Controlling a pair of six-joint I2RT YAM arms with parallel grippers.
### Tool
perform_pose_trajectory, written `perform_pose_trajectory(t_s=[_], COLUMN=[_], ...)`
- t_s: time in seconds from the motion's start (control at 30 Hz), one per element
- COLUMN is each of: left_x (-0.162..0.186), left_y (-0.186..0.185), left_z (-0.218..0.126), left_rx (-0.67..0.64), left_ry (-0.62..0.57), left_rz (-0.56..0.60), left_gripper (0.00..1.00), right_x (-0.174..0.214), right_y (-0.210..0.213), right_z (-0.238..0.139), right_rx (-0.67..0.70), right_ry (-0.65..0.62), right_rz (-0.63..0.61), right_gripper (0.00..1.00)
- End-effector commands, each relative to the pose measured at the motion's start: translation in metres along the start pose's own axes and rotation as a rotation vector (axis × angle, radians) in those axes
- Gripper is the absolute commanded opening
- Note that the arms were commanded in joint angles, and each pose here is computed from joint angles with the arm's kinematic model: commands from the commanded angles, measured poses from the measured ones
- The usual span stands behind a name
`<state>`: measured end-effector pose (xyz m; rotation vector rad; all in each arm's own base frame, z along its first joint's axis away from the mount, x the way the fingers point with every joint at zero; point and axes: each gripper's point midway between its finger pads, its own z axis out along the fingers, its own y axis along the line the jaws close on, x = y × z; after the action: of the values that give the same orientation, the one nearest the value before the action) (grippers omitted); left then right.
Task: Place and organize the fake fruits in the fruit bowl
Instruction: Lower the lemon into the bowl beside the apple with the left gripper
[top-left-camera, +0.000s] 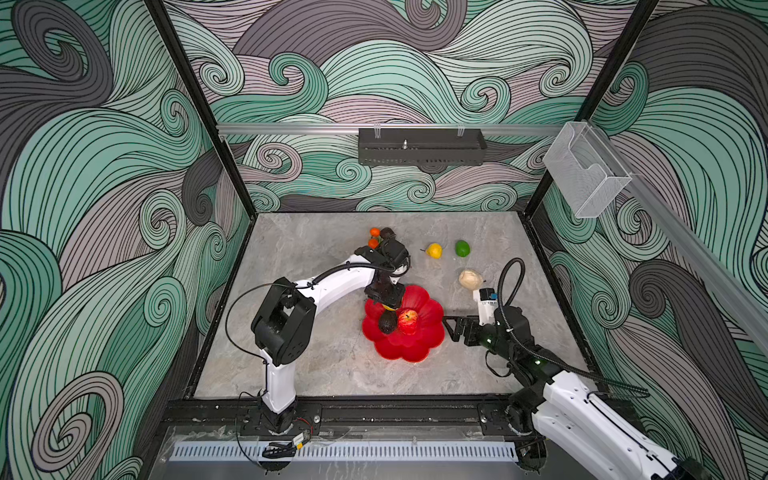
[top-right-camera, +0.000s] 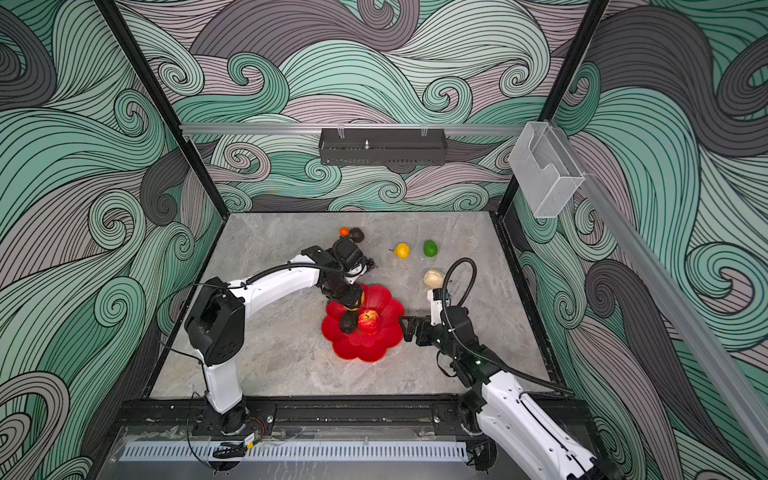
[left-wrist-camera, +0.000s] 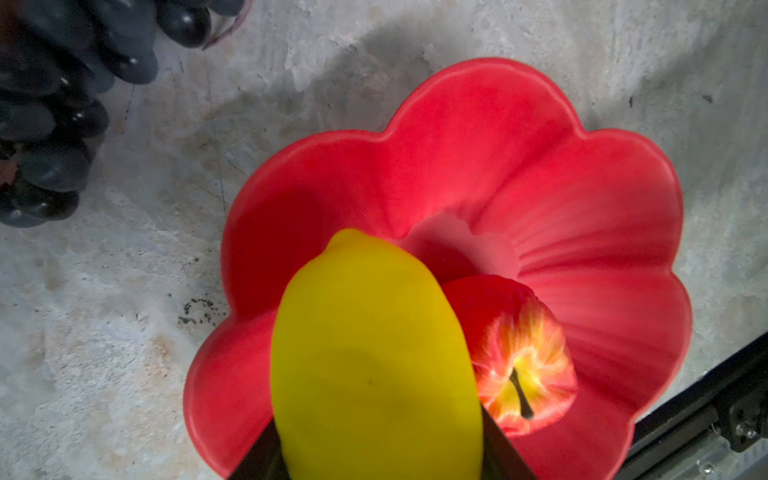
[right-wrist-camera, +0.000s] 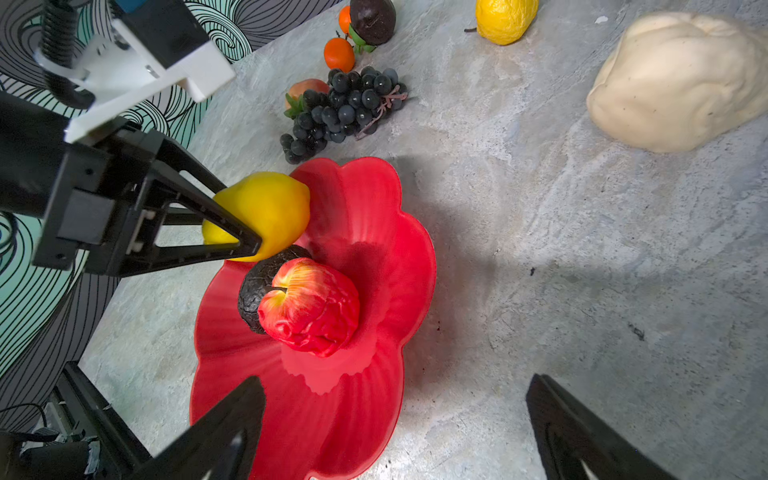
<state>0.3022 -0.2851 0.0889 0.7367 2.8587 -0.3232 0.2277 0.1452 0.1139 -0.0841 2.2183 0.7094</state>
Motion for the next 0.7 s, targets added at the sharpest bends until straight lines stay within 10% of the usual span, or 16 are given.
perform_pose_trajectory(t_s=[0.0,0.67], left_x=[-0.006,0.001], left_y=[-0.001,-0.008], left_z=[0.001,0.018], left_rx=[0.019,0.077], left_ry=[0.013,0.094], left_rz=[-0.015,-0.031], left_gripper=[0.51,0.64], right_x=[0.000,0.002], right_y=[-0.002,-0.006], right_z=[0.002,0.005], right_rx=[0.004,0.019], right_ry=[-0.015,-0.003], right_rz=[-0.010,-0.001], right_gripper=[0.99,0.99])
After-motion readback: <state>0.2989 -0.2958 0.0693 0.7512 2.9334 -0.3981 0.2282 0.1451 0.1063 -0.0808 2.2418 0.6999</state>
